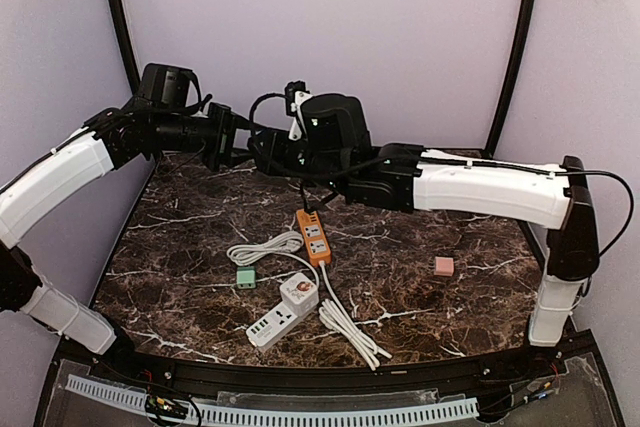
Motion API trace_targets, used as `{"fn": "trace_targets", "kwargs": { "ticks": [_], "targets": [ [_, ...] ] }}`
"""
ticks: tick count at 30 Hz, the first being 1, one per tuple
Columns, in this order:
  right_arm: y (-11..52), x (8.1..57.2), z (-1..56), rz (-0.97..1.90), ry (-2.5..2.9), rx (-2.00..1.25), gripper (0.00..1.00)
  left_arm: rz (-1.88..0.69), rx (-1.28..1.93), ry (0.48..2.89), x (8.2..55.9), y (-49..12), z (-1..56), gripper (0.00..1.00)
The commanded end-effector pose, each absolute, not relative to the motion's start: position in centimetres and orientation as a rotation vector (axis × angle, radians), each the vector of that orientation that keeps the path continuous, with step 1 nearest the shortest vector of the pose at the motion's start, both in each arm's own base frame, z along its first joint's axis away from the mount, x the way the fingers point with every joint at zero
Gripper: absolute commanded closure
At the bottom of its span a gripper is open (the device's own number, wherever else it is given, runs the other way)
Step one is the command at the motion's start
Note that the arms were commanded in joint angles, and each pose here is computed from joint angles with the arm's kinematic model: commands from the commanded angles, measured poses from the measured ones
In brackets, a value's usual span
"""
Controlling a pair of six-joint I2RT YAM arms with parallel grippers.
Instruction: Insert the plug
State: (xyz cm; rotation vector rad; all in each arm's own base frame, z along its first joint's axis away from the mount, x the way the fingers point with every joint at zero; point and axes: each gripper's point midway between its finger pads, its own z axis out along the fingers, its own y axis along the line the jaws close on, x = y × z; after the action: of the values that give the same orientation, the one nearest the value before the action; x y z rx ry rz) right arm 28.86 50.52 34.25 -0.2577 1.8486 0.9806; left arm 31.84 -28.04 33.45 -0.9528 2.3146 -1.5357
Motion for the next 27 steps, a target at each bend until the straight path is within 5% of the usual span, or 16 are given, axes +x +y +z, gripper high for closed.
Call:
{"fn": "trace_targets", "kwargs": {
  "ticks": [1, 11, 27],
  "targets": [
    [51.2, 29.33, 34.48, 0.997, 1.851, -0.267, 0.58, -1.581, -0.919, 2.301, 31.09, -28.11, 34.41, 0.99],
    [51.32, 29.68, 34.57, 0.984, 1.845, -0.269, 0.72, -1.575, -0.919, 2.303, 31.09, -28.06, 34.38, 0.99],
    [51.41, 29.93, 34.99, 0.98, 1.838, -0.271, 0.68, -1.554, -0.921, 2.312, 31.11, -27.94, 33.86, 0.99]
  ]
}}
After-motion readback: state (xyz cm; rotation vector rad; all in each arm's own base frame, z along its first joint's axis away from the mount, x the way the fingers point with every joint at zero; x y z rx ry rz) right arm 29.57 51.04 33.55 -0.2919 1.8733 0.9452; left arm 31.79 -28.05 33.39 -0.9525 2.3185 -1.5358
